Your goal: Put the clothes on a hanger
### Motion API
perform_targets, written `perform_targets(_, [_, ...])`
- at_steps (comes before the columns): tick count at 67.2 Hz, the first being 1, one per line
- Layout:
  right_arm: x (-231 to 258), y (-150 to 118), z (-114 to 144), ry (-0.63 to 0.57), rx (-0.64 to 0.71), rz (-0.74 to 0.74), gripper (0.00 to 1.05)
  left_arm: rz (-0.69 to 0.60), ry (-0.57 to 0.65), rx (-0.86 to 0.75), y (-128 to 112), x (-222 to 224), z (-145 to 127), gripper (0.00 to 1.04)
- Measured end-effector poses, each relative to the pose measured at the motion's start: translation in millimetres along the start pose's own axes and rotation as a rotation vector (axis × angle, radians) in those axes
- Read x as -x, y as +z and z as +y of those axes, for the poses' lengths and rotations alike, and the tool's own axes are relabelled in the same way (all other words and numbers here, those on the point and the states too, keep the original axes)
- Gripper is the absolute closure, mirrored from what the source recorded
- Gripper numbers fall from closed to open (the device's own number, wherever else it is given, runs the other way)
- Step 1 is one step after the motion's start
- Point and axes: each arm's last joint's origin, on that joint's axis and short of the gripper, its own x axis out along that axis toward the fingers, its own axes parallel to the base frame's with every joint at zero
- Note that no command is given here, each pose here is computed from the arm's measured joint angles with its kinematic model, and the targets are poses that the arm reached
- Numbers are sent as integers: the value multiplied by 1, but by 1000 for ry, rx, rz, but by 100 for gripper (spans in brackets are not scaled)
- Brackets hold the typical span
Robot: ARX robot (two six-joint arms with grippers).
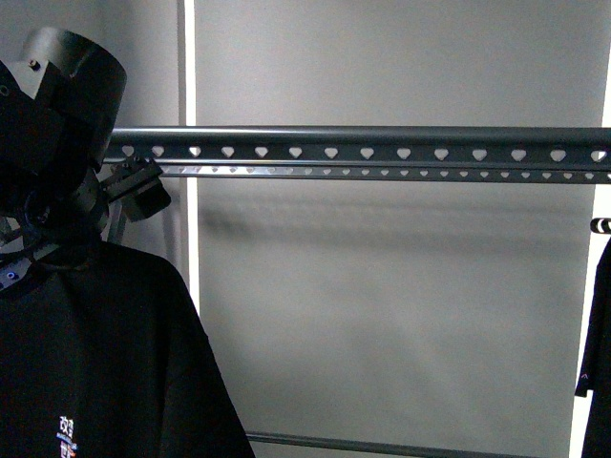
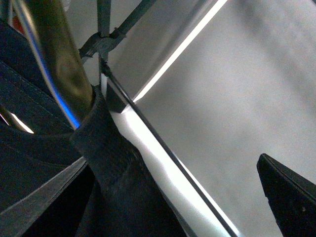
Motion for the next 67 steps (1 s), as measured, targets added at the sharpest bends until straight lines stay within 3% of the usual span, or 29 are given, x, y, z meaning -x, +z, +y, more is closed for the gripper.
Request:
perform_targets(6, [0, 0, 0, 0, 0, 0, 7, 32, 49, -29, -6, -14, 3, 11])
perform_targets(30, [0, 0, 0, 0, 0, 0, 7, 53, 55, -71, -14, -18, 4, 74])
perform_targets(42, [0, 0, 0, 0, 0, 0, 7, 107, 39, -41, -21, -14, 11, 97])
perform_targets(59, [0, 0, 0, 0, 0, 0, 7, 240, -74, -90, -24, 19, 32, 100])
perform_targets(67, [0, 0, 0, 0, 0, 0, 7, 424, -322, -300, -27, 78, 45, 100])
